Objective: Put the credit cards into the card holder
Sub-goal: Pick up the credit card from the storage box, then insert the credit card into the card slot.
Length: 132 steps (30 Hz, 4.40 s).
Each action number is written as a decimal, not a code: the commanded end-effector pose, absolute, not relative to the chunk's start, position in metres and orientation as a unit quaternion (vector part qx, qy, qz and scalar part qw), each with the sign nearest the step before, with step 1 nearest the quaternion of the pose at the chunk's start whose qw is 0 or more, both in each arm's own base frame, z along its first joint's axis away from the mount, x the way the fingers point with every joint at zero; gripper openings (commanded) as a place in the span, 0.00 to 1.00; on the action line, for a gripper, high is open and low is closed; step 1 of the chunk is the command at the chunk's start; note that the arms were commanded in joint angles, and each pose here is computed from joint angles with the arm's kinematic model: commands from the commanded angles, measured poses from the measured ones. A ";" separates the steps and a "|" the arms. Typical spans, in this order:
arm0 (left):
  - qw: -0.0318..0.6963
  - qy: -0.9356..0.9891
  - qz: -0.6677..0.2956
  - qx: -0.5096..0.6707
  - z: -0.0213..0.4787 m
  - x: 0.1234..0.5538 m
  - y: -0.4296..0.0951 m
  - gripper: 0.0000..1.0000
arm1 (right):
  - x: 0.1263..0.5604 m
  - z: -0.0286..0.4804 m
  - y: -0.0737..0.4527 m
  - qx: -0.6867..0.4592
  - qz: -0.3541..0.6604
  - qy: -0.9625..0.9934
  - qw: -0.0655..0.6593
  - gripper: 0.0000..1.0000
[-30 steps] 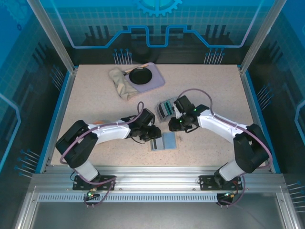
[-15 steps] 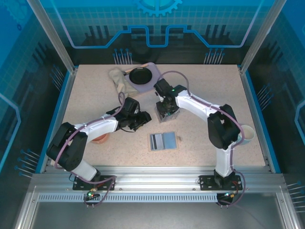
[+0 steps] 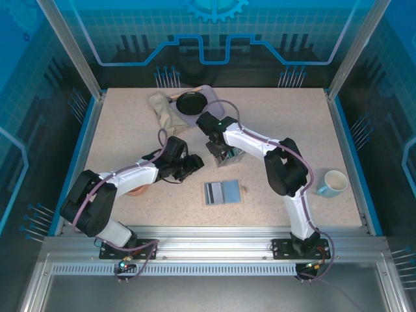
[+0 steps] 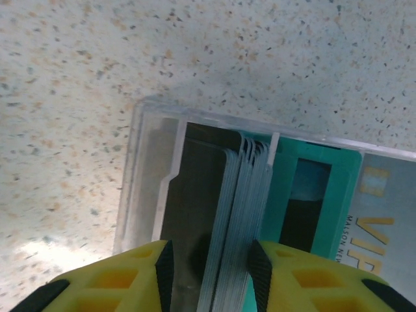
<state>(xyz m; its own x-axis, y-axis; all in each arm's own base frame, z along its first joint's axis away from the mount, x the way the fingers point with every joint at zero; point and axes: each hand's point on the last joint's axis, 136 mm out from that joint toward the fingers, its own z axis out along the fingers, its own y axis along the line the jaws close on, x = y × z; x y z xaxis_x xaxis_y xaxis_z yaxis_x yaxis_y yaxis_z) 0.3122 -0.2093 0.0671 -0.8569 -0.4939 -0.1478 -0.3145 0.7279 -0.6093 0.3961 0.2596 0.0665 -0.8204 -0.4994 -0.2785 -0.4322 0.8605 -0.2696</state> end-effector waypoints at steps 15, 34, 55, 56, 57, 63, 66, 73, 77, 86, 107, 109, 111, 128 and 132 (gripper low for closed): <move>0.165 0.911 -0.298 -0.232 0.073 0.314 -0.202 0.61 | 0.404 0.080 0.252 -0.272 -0.176 0.926 0.195 0.34; 0.160 0.912 -0.297 -0.233 0.070 0.314 -0.203 0.61 | 0.402 0.088 0.247 -0.267 -0.155 0.930 0.202 0.04; 0.162 0.890 -0.384 -0.184 0.108 0.325 -0.235 0.64 | 0.381 0.158 0.246 -0.165 0.077 0.958 0.223 0.00; 0.164 0.886 -0.395 -0.181 0.114 0.327 -0.239 0.64 | 0.379 0.163 0.246 -0.152 0.107 0.957 0.224 0.00; 0.164 0.882 -0.403 -0.180 0.117 0.329 -0.241 0.65 | 0.376 0.169 0.245 -0.140 0.131 0.955 0.226 0.00; 0.160 0.837 -0.498 -0.160 0.154 0.340 -0.262 0.67 | 0.361 0.201 0.233 -0.047 0.316 0.921 0.224 0.00; 0.160 0.811 -0.544 -0.142 0.174 0.344 -0.274 0.67 | 0.354 0.213 0.229 -0.011 0.396 0.893 0.214 0.00; 0.153 0.769 -0.608 -0.126 0.202 0.352 -0.290 0.63 | 0.342 0.232 0.231 0.013 0.491 0.849 0.195 0.00; 0.152 0.761 -0.619 -0.122 0.208 0.356 -0.294 0.56 | 0.340 0.232 0.232 0.020 0.511 0.839 0.184 0.00; 0.158 0.754 -0.627 -0.116 0.219 0.358 -0.296 0.27 | 0.339 0.222 0.232 0.029 0.510 0.842 0.172 0.00; 0.108 0.875 -0.462 -0.089 0.118 0.283 -0.271 0.00 | 0.269 0.087 0.172 0.005 0.200 0.975 0.094 0.54; 0.097 0.886 -0.446 -0.084 0.103 0.273 -0.275 0.00 | 0.260 0.073 0.174 -0.007 0.181 0.980 0.079 0.60; 0.087 0.897 -0.426 -0.074 0.089 0.262 -0.280 0.00 | 0.253 0.064 0.180 -0.023 0.172 0.983 0.068 0.63; 0.101 0.919 -0.377 -0.052 0.044 0.243 -0.284 0.00 | 0.235 0.015 0.197 -0.051 0.149 0.988 0.013 0.55; 0.101 0.916 -0.385 -0.058 0.038 0.242 -0.288 0.00 | 0.233 0.007 0.199 -0.042 0.154 0.987 0.007 0.46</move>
